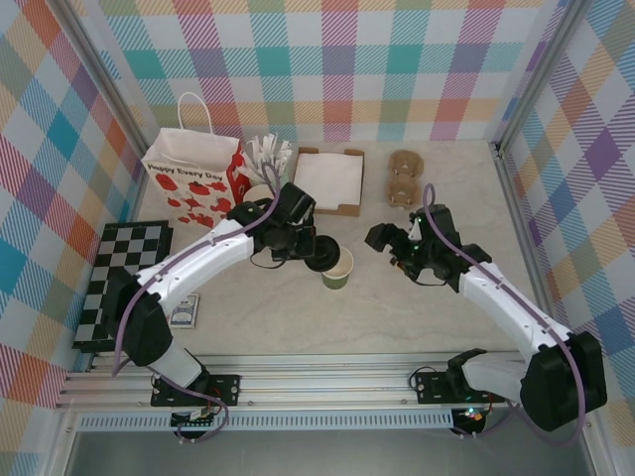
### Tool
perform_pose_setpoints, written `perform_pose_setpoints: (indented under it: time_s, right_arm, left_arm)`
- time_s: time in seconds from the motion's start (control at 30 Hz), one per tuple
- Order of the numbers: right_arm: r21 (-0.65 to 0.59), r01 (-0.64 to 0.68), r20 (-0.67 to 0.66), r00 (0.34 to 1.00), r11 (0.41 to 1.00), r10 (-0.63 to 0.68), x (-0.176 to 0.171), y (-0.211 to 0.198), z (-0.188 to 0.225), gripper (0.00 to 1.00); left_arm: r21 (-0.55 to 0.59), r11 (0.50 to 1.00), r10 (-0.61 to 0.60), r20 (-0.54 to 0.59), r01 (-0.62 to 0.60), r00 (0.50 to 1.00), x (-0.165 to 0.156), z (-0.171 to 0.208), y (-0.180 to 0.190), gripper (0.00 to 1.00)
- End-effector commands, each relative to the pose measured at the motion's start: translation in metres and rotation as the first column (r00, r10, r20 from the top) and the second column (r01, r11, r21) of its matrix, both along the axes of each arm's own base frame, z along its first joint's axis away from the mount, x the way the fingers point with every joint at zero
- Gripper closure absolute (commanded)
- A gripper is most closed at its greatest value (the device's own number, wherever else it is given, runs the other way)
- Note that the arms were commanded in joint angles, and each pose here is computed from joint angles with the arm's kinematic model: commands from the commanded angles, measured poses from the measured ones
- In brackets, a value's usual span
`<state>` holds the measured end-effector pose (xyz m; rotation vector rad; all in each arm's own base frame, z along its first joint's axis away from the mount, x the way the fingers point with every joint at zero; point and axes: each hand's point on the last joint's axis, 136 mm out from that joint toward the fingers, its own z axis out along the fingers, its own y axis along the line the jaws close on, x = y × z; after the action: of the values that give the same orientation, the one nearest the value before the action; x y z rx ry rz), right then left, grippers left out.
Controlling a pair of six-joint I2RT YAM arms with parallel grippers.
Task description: Pack the takeout coffee
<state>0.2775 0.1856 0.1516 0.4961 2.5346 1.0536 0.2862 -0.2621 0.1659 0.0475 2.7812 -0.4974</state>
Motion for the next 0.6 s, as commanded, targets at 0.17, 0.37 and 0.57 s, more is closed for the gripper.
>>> perform_pose_setpoints:
  time_s: [0.17,0.37,0.57]
  right_arm:
    - [0.153,-0.26,0.077,0.965,0.953,0.251,-0.005,0.044,0.012,0.08]
    - [0.12,-0.306,0.112,0.949,0.945,0.293,-0.005,0.045,0.007,0.21]
    - [0.139,-0.322,0.081,0.946,0.936,0.313,-0.007,0.049,-0.006,0.26]
  left_arm:
    - [-0.015,0.999,-0.042,-0.015,0.042,0.999,0.001,0.008,-0.025,1.0]
    - [0.003,0.998,-0.058,-0.03,0.058,0.998,0.004,0.004,-0.032,1.0]
    - [0.05,0.996,-0.07,-0.038,0.072,0.997,0.002,0.001,-0.03,1.0]
